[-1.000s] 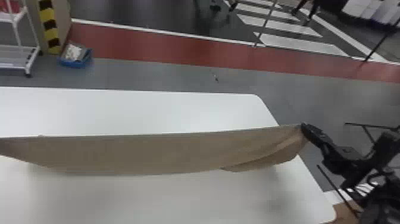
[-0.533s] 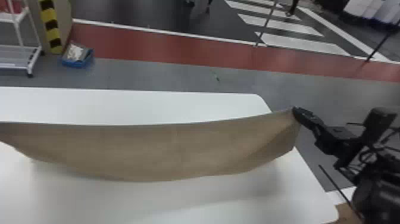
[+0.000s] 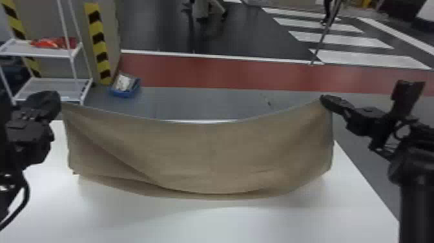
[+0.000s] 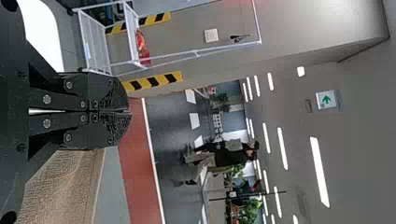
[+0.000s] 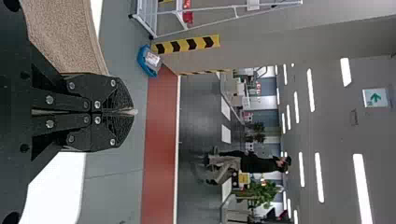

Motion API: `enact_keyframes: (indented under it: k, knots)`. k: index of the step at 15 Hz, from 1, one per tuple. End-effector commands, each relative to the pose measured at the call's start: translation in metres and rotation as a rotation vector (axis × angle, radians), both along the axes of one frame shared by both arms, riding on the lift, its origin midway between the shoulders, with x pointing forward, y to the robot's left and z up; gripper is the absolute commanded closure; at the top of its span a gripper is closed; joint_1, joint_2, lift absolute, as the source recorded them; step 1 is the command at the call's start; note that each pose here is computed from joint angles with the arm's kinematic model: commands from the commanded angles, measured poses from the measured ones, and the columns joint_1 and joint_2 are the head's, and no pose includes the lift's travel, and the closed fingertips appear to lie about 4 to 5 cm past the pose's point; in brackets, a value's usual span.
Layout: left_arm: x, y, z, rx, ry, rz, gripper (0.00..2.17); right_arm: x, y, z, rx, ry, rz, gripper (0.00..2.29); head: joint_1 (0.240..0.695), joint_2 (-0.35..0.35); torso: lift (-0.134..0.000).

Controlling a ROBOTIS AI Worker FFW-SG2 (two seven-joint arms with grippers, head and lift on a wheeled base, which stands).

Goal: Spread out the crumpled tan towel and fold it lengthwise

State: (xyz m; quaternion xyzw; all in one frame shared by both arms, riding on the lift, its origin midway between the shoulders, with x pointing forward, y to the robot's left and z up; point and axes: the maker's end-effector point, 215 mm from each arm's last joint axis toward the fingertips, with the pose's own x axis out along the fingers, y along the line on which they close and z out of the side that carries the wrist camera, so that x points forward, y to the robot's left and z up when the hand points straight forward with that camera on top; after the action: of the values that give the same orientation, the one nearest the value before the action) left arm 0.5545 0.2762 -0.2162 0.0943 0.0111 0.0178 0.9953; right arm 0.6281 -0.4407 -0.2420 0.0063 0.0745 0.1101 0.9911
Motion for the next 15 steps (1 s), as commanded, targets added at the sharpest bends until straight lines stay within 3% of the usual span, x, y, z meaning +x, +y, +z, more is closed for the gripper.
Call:
enact_keyframes:
  k: [1,4,6,8,10,11,12,15]
  knots:
    - [0.054,0.019,0.009,-0.019,0.002,0.022,1.38,0.050,0.020,0.030,-0.076,-0.068,0.039,1.69,0.547,-0.153,-0.125]
    - [0.105,0.039,0.035,-0.033,-0.014,0.060,1.38,0.089,0.021,0.085,-0.166,-0.180,0.018,1.69,0.492,-0.116,-0.125]
    - [0.124,0.048,0.059,-0.055,-0.038,0.071,1.38,0.103,0.016,0.125,-0.164,-0.239,0.003,1.69,0.420,-0.089,-0.125]
    - [0.123,0.047,0.065,-0.073,-0.027,0.066,1.38,0.099,0.007,0.135,-0.161,-0.256,0.000,1.69,0.376,-0.080,-0.125]
    - [0.100,0.031,0.038,-0.105,0.031,0.015,1.38,0.076,-0.010,0.086,-0.139,-0.218,0.014,1.69,0.346,-0.081,-0.125]
    - [0.084,0.023,0.016,-0.093,0.067,0.001,1.38,0.059,-0.017,0.058,-0.135,-0.195,0.026,1.69,0.355,-0.092,-0.125]
    - [0.062,0.016,-0.013,-0.089,0.108,-0.009,1.38,0.040,-0.017,0.024,-0.130,-0.164,0.057,1.69,0.380,-0.102,-0.125]
    - [-0.006,0.006,-0.090,-0.079,0.224,-0.016,1.38,-0.019,-0.029,-0.034,-0.090,-0.119,0.116,1.69,0.481,-0.131,-0.125]
